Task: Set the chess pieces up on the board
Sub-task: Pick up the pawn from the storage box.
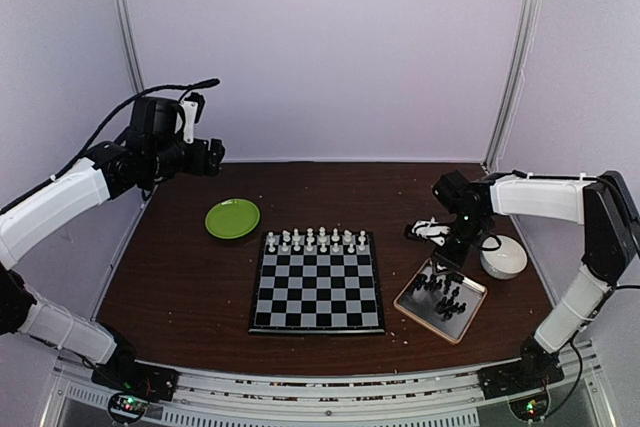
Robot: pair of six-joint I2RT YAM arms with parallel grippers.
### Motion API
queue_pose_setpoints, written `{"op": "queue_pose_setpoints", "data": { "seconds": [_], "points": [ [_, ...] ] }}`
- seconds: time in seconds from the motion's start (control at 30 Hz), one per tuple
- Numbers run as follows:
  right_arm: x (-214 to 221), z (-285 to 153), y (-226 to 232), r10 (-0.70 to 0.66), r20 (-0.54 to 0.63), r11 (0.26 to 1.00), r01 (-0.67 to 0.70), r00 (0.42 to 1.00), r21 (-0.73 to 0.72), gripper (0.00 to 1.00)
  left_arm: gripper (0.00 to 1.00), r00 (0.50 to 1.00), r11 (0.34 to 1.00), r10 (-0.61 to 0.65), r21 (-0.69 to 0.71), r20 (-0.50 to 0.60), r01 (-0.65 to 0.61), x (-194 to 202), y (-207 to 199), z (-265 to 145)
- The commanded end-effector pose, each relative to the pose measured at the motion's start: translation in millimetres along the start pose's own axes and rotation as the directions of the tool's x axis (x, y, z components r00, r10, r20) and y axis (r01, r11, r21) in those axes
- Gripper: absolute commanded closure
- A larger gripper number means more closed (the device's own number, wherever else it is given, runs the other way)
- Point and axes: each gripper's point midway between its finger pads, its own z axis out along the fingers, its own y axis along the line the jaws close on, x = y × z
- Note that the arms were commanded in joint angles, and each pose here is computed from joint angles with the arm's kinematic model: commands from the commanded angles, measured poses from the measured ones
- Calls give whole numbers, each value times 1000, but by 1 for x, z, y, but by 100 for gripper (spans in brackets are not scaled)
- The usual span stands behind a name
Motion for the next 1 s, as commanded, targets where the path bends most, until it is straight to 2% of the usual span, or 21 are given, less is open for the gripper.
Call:
{"op": "queue_pose_setpoints", "data": {
  "seconds": [0.0,0.97],
  "points": [
    [-9,0,-10,8,2,999,-8,1000,40,72,9,1000,1000,4,-12,18,-4,-10,2,-1],
    [-8,22,-9,28,-55,1000,-29,998,-4,92,9,1000,1000,20,-17,-3,-20,-6,2,4]
  ]
}}
